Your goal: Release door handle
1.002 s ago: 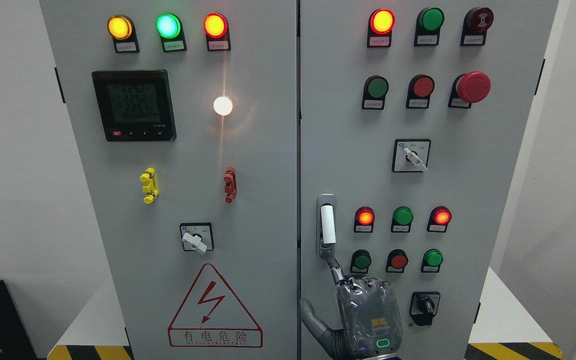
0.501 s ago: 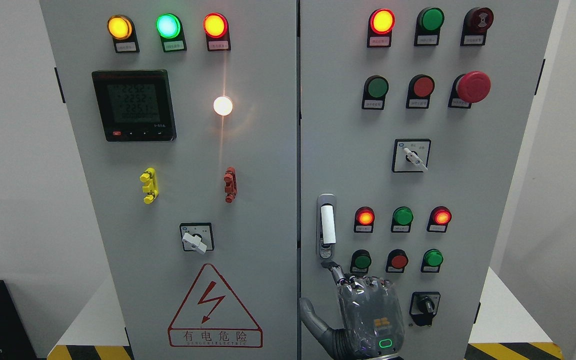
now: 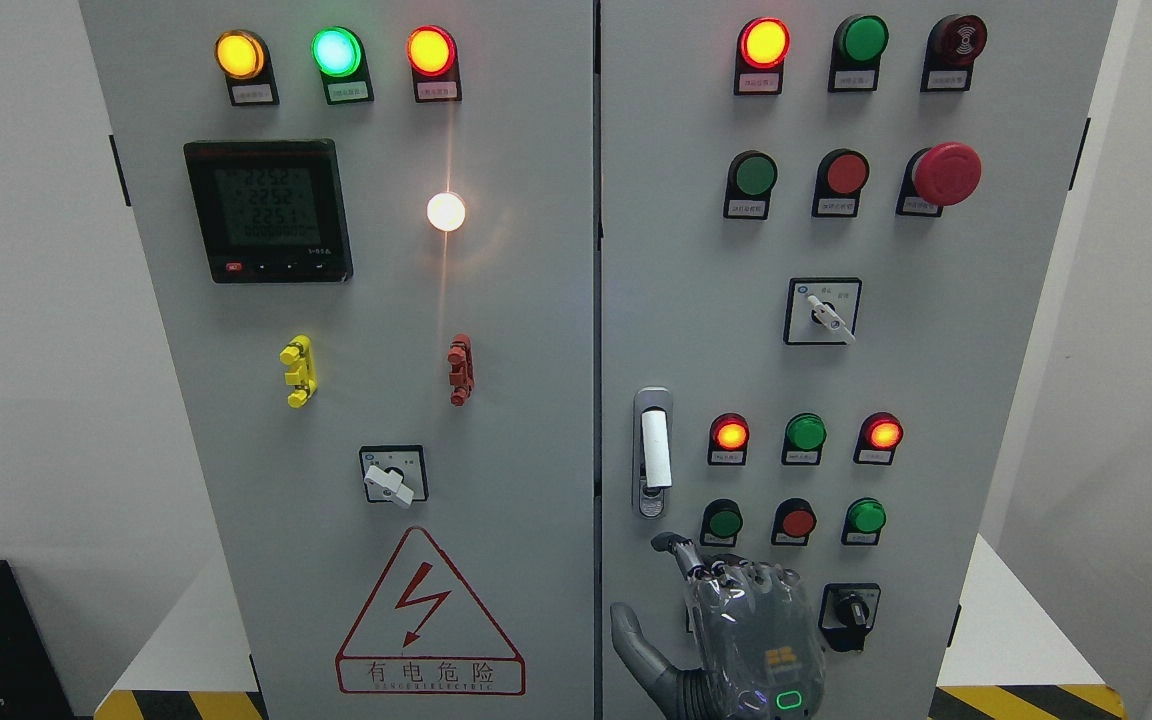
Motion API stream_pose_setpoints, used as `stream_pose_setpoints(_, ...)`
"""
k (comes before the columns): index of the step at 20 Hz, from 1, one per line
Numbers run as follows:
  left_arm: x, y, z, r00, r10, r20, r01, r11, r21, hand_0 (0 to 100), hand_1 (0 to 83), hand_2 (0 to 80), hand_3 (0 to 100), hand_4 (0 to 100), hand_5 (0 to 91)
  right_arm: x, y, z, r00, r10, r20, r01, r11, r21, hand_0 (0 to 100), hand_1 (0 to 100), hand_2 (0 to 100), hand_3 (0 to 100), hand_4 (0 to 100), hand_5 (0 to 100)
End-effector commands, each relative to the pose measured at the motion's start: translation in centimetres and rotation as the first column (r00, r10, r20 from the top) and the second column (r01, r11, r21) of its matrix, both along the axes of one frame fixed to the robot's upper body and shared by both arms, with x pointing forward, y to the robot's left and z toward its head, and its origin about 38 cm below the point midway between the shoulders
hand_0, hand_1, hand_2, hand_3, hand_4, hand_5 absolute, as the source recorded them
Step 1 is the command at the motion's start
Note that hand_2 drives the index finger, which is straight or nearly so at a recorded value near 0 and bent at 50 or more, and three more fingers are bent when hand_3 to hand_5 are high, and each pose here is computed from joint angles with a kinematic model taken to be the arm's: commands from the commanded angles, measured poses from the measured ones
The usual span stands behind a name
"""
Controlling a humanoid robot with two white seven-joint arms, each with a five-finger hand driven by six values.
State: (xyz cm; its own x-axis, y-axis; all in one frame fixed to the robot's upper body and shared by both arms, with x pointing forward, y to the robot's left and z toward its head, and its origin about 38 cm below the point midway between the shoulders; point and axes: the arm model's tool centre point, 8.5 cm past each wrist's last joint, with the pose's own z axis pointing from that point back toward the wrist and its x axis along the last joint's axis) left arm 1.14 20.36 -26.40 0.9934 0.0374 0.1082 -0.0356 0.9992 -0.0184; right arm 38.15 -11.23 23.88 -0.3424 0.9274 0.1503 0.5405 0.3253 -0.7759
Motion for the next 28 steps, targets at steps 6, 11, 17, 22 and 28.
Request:
stream_pose_setpoints(6,0.7,0.1,0.1,1.0,-0.003,-0.003,0.003,1.0,0.004,12,55.6,0.0,0,0,0.0,-3.6,-1.2,0.3,1.0,0.01,0.026,-0.01,1.0,0.013,30,23,81,100,99,100)
stream_pose_setpoints(11,0.8,0.1,0.1,1.0,-0.002,-0.002,0.002,1.0,0.004,12,55.6,0.0,0,0,0.0,-4.3,-1.2,-0.3,1.0,0.011,0.008,-0.011,1.0,0.014,30,22,86,100,100,100)
stream_pose_setpoints(17,0.8,0.1,0.1,1.0,-0.003,-0.002,0.003,1.0,0.004,12,55.6,0.0,0,0,0.0,-3.1,-0.9,1.3,1.0,0.01,0.014,-0.009,1.0,-0.007,24,22,92,100,100,100)
stream_pose_setpoints(22,0.7,0.1,0.1,1.0,-0.003,-0.003,0.003,1.0,0.004,12,55.6,0.0,0,0,0.0,-2.6,-0.7,2.0,1.0,-0.014,0.015,0.015,0.998,-0.054,19,35,97,100,97,100)
stream_pose_setpoints(28,0.8,0.1,0.1,1.0,-0.003,-0.002,0.003,1.0,0.004,12,55.6,0.0,0,0,0.0,-1.3,-0.8,3.1,0.999,-0.048,-0.005,0.048,0.998,-0.049,17,43,98,100,98,100)
